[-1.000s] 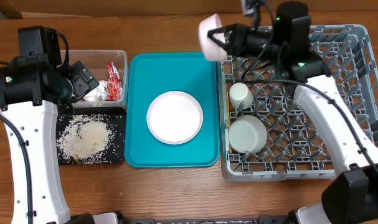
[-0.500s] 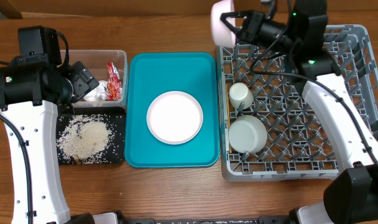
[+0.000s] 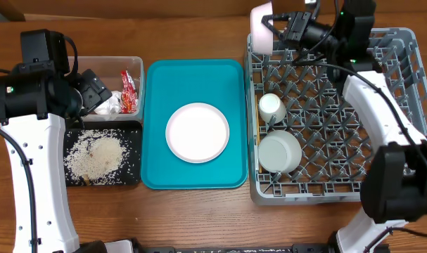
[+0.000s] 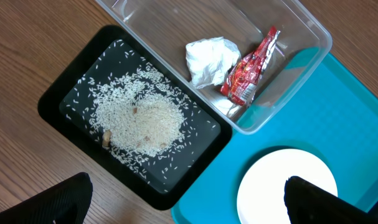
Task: Sort waste into correct bins and load items into the dishwasher
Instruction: 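Set the pink bowl in the rack and open the right gripper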
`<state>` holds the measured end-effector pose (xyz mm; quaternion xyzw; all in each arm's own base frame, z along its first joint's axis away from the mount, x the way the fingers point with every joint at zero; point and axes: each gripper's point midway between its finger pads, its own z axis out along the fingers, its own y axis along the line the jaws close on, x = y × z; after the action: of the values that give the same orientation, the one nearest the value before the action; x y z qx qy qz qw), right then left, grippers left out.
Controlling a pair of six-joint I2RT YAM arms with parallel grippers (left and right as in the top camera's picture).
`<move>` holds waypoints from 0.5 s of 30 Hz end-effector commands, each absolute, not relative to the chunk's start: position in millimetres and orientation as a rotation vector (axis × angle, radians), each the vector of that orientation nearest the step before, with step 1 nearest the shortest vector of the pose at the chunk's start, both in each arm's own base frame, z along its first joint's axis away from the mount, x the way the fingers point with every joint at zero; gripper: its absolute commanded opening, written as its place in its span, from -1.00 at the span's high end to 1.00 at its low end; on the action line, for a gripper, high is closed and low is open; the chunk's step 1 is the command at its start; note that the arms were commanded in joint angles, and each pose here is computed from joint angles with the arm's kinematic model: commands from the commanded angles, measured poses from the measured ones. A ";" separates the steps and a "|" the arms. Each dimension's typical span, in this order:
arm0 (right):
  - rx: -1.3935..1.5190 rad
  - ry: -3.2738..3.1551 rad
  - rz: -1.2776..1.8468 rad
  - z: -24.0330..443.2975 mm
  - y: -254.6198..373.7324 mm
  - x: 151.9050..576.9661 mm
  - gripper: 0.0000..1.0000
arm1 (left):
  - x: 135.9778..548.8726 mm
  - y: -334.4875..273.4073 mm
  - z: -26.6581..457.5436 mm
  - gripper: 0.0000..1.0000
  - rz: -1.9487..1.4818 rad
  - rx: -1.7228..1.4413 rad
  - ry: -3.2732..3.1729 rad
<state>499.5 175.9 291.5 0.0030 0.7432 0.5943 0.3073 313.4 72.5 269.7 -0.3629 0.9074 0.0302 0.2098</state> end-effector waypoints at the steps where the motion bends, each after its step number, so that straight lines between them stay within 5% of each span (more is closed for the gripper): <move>1: 0.071 2.032 1.679 265.5 174.8 504.7 0.92 | 314.1 72.4 269.8 -1.00 0.090 -0.992 2.529; 15: 0.241 2.172 1.710 182.2 142.3 517.0 0.92 | 314.1 72.4 269.8 -1.00 0.090 -0.992 2.529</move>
<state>514.4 157.4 191.8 0.0766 0.7658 0.6128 0.1793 313.4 72.5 269.7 -0.3629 0.9074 0.0302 0.2098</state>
